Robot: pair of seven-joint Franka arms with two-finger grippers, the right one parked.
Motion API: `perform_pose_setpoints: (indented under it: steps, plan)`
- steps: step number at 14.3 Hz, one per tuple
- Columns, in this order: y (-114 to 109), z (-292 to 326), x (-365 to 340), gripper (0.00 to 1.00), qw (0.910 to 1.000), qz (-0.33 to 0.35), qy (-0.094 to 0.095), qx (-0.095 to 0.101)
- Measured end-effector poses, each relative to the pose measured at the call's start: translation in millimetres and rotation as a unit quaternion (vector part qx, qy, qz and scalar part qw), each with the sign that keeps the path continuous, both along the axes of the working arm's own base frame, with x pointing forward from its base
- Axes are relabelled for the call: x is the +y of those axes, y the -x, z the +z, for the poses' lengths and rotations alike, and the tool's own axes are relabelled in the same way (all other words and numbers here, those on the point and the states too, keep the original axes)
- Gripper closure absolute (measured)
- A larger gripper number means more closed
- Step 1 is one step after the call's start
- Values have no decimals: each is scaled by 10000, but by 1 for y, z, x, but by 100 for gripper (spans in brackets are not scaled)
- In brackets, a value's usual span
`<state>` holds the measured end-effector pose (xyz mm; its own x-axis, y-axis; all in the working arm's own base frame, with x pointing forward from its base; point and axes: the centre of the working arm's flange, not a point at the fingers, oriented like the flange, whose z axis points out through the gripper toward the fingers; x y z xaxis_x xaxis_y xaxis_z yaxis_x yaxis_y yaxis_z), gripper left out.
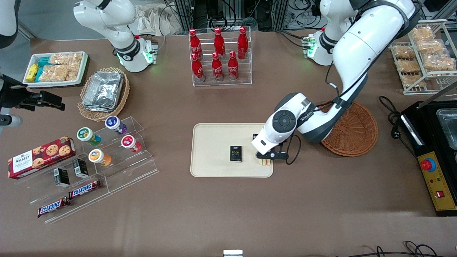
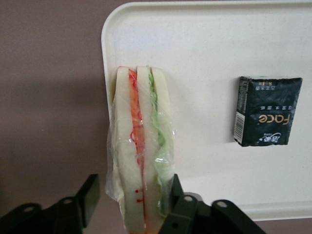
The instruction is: Place sandwich from basket to tray
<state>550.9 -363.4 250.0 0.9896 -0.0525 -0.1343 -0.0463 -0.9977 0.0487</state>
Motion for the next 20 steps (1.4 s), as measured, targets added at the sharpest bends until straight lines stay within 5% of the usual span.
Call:
perform_pose_setpoints:
  steps: [3, 13, 18, 20]
  plan:
    - [0, 0, 0, 2, 10000, 31, -4, -3]
    - [-21, 47, 11, 0, 9991, 261, -46, -342]
    - [-46, 145, 53, 0, 9911, 869, -221, -987]
    - [-53, 175, 77, 0, 9866, 1186, -259, -1086]
